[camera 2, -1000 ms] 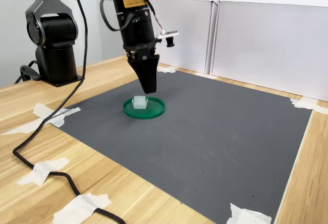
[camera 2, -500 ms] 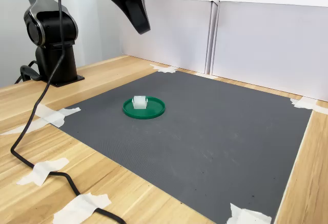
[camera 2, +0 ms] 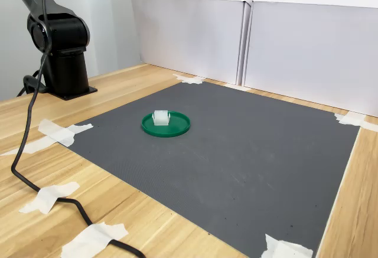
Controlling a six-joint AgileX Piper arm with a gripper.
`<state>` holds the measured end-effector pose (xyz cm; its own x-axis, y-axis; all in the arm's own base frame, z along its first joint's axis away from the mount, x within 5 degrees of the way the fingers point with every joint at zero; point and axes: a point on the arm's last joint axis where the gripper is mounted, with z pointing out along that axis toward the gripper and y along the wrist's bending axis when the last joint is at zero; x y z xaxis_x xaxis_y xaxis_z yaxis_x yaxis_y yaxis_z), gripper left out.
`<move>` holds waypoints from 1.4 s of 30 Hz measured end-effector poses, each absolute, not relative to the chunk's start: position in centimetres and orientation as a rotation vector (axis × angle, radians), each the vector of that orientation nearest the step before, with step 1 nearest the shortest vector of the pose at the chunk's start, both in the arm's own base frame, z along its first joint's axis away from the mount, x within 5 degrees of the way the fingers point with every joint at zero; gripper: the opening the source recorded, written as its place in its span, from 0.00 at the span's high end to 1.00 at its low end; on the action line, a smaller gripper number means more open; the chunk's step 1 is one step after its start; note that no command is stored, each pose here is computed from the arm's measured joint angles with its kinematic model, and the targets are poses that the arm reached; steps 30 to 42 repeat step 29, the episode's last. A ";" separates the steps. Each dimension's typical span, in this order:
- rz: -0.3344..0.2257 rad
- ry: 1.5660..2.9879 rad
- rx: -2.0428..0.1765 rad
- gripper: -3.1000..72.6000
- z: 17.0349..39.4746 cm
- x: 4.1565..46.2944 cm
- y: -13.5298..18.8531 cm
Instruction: Grasp a white terminal and put it on the green lid.
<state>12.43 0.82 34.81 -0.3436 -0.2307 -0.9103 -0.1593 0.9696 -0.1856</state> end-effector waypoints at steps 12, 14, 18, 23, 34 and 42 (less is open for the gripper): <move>0.027 1.937 -0.138 0.98 29.3 7.3 0.8; 0.028 1.935 -0.138 0.98 28.7 6.9 0.7; 0.028 1.931 -0.139 0.98 27.6 6.2 0.7; 0.027 1.910 -0.139 0.98 26.5 5.3 0.7; 0.025 1.832 -0.138 0.98 26.4 3.8 0.7; 0.025 1.832 -0.138 0.98 26.4 3.8 0.7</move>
